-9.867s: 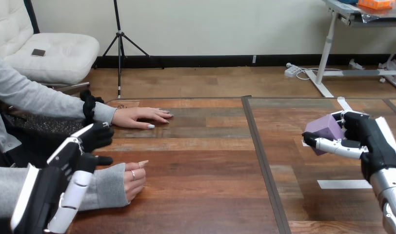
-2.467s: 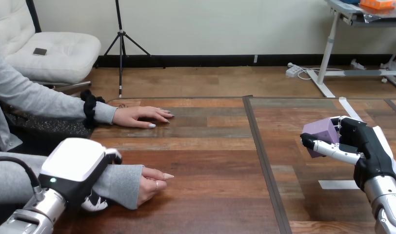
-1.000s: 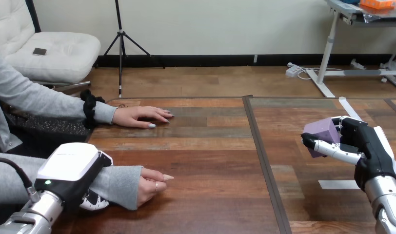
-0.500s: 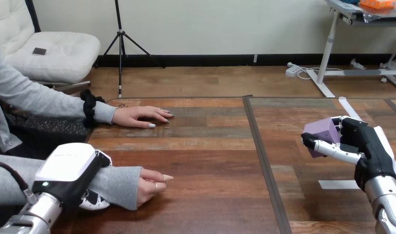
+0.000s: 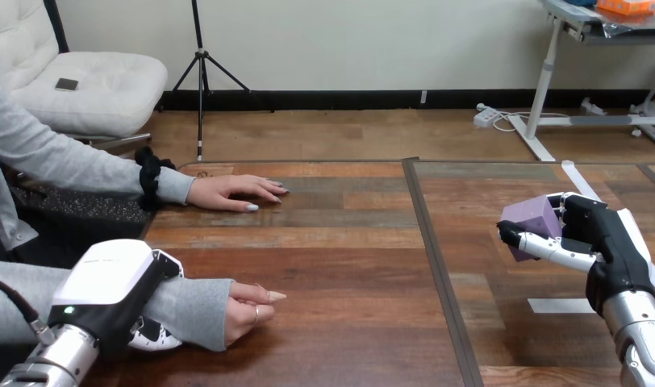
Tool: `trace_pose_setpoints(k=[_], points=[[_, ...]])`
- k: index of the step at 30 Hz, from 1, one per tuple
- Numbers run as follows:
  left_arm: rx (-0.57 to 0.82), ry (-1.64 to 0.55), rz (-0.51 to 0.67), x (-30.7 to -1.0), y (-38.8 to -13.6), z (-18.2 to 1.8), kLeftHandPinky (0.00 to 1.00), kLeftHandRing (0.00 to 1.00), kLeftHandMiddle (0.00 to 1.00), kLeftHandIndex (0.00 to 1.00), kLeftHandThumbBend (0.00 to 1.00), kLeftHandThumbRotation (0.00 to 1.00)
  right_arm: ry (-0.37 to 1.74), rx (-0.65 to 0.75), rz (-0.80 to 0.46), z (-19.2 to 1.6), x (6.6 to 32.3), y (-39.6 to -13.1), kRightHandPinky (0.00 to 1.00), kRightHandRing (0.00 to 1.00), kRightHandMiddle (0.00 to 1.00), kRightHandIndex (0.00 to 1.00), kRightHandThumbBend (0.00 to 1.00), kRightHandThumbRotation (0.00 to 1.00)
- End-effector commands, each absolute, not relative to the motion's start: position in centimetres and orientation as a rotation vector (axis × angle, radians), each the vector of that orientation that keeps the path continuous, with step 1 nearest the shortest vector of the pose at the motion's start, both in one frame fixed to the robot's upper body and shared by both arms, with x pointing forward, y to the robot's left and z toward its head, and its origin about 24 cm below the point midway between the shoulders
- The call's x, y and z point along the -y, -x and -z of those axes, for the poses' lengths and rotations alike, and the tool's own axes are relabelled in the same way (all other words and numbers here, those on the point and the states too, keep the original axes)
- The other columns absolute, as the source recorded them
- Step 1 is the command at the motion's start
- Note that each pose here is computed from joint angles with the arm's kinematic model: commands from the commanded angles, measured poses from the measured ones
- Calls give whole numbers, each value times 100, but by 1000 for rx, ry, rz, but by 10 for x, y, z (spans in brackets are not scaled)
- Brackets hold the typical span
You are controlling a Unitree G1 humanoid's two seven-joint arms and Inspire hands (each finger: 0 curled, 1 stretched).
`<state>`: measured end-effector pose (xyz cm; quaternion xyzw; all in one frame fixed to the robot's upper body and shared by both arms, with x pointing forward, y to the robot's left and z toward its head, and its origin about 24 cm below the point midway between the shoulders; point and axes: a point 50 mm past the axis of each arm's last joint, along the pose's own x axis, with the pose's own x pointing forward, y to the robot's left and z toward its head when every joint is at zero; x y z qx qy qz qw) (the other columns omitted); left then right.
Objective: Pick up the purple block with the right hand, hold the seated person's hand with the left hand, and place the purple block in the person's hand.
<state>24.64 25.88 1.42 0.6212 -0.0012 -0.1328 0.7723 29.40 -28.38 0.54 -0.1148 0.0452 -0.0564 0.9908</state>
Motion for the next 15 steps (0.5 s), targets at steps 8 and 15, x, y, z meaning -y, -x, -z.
trace_pose_setpoints(k=[8, 15], points=[[211, -1250, 206, -245, -262, -51, 19, 26, 31, 33, 75, 0, 234, 8, 103, -28, 275, -312, 35, 39, 43, 46, 76, 0], [252, -1239, 197, -243, -265, -60, 19, 25, 30, 31, 73, 0, 232, 13, 95, -27, 272, -312, 35, 38, 43, 46, 76, 0]])
